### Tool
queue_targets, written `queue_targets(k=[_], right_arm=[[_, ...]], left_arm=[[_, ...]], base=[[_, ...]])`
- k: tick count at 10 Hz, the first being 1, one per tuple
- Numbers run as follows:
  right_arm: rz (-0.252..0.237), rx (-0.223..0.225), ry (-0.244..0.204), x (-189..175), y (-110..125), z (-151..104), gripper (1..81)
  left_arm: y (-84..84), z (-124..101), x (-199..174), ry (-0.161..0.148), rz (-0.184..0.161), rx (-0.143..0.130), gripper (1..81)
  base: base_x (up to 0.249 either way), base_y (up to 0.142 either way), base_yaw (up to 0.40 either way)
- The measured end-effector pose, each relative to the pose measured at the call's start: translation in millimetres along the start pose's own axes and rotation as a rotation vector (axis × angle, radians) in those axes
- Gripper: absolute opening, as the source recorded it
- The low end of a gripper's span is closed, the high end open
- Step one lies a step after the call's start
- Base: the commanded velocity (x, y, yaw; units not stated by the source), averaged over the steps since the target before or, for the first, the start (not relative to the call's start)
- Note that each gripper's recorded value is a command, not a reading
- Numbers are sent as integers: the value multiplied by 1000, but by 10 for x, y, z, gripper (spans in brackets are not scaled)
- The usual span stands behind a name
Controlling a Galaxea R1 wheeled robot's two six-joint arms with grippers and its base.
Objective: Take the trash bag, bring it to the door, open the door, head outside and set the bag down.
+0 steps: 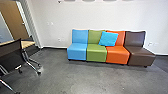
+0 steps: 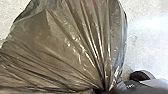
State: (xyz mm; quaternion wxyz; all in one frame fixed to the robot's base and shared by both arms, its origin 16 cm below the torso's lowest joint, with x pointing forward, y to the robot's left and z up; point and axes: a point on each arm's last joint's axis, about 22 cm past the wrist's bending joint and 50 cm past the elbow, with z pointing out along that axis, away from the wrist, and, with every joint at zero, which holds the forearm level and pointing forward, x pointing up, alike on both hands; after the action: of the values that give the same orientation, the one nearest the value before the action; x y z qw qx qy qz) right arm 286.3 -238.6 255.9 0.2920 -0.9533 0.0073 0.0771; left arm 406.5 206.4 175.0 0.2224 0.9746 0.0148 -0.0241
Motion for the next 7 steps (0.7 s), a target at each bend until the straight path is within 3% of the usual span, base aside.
queue_targets(k=[2,5,7], right_arm=[[24,-6,-17,-165,-58,-77,811],[55,-30,-34,-324,-113,-130,811],[69,-31,-58,-493,-231,-152,811]], left_arm=[[122,-17,-239,-19,0,6,10],[144,-136,-566,-51,-22,40,10],[260,-234,-738,-75,-30,34,10]], base=[[0,0,0],[0,0,0],[0,0,0]])
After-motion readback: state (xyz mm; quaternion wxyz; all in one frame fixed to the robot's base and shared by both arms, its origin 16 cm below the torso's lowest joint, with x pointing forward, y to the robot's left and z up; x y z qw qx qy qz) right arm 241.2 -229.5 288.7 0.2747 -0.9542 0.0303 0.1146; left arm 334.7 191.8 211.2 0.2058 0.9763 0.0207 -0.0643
